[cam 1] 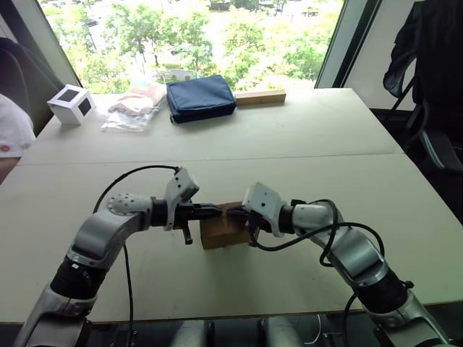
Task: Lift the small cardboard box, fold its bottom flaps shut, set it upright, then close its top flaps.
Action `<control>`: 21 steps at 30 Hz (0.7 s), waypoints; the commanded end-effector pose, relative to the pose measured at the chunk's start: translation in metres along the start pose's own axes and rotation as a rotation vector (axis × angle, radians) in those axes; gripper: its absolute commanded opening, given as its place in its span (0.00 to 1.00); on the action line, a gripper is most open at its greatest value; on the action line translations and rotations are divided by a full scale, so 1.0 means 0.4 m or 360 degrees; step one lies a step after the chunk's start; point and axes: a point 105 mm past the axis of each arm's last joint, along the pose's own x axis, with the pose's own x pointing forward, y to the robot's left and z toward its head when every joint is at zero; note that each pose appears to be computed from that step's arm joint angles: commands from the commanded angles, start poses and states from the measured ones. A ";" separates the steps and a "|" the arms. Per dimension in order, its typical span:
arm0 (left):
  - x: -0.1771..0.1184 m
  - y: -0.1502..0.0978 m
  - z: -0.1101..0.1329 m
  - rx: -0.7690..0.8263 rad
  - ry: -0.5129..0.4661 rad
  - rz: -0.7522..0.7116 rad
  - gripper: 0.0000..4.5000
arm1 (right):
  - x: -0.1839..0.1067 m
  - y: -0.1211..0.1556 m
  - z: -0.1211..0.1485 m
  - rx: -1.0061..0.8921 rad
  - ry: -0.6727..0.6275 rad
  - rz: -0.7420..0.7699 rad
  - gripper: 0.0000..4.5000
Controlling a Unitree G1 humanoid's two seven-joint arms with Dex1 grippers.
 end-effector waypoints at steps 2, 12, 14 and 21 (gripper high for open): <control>-0.009 0.002 0.018 -0.0023 -0.0065 0.0032 0.01 | -0.001 -0.007 0.021 -0.0011 -0.0046 -0.0021 0.00; -0.154 0.007 0.080 -0.0356 -0.0550 0.0338 0.01 | -0.139 -0.019 0.130 0.0420 -0.0547 0.0050 0.00; -0.185 0.003 0.036 -0.0443 -0.0460 0.0405 0.01 | -0.180 -0.016 0.117 0.0551 -0.0585 0.0037 0.00; -0.277 -0.014 -0.105 -0.0641 -0.0200 0.0510 0.01 | -0.263 -0.007 -0.017 0.0806 -0.0359 -0.0185 0.00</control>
